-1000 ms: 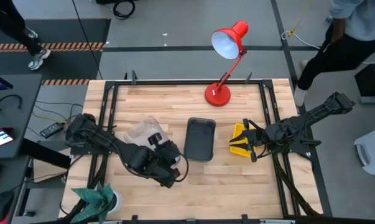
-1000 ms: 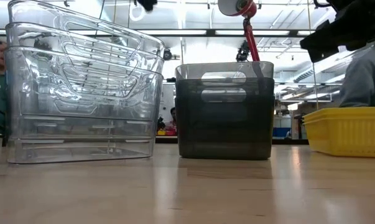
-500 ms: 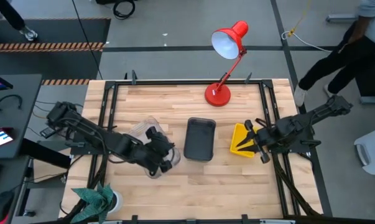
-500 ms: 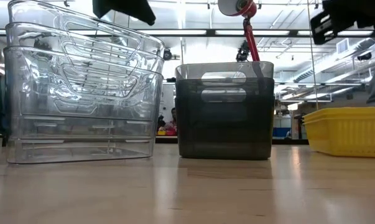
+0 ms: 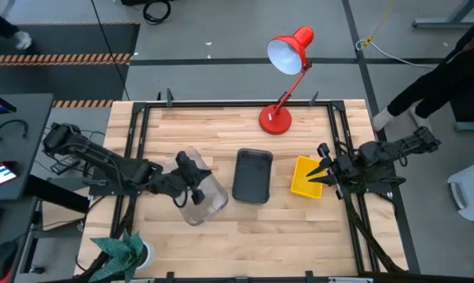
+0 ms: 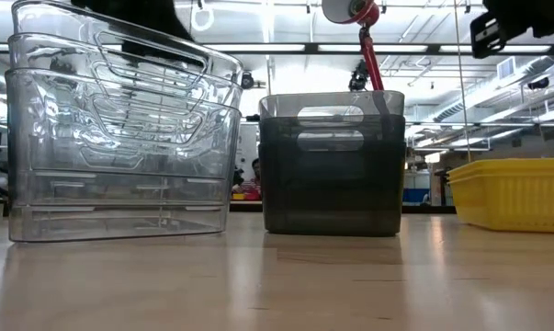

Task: Stack baskets by color
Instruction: Return to Home Position

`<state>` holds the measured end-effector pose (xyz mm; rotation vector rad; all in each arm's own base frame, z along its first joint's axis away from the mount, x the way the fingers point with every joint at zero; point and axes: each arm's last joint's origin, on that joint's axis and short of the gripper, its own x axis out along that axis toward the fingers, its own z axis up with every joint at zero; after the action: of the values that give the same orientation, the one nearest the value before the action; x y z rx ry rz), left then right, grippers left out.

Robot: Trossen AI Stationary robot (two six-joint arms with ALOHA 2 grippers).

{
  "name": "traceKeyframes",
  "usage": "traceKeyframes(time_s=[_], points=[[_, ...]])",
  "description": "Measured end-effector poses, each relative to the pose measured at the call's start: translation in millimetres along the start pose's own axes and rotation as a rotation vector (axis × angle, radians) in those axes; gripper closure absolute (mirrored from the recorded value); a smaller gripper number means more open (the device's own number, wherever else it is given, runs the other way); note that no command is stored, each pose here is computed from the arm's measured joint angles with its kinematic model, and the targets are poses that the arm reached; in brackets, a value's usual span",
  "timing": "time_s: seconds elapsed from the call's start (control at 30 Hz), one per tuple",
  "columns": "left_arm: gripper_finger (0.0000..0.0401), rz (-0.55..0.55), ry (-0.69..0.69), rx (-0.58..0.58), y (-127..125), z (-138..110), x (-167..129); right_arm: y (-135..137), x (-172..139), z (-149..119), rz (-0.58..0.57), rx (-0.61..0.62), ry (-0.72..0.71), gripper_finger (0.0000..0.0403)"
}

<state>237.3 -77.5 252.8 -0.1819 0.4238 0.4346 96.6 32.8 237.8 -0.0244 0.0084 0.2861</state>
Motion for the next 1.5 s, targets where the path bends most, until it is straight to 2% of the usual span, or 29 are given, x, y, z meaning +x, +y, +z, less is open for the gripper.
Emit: traceKeyframes(time_s=[0.5,0.67,0.83,1.13,1.3,1.5], points=[[0.0392,0.024,-0.218,0.02,73.0,-27.1,-9.8,-10.3,-2.3,-3.5,-0.125,0.012,0.032,0.0325],[0.0392,0.028,-0.295,-0.004,92.0,-47.7,-13.8,-15.5,0.0,-14.7,-0.245,0.023,0.043,0.0325],[0.0392,-0.067,-0.371,-0.052,101.9,-59.7,-23.1,-17.7,3.3,-30.6,-0.273,0.067,0.05,0.0325],[0.0392,-0.137,-0.505,-0.023,114.0,-66.9,-47.0,-20.9,6.5,-54.7,-0.306,0.104,0.064,0.0325],[0.0392,-0.189,-0.524,-0.006,119.0,-83.0,-47.6,-24.3,7.9,-67.1,-0.334,0.103,-0.049,0.0325],[0.0392,-0.25,-0.554,0.02,122.7,-92.5,-50.4,-30.6,6.1,-63.5,-0.412,0.131,-0.103,0.0325]])
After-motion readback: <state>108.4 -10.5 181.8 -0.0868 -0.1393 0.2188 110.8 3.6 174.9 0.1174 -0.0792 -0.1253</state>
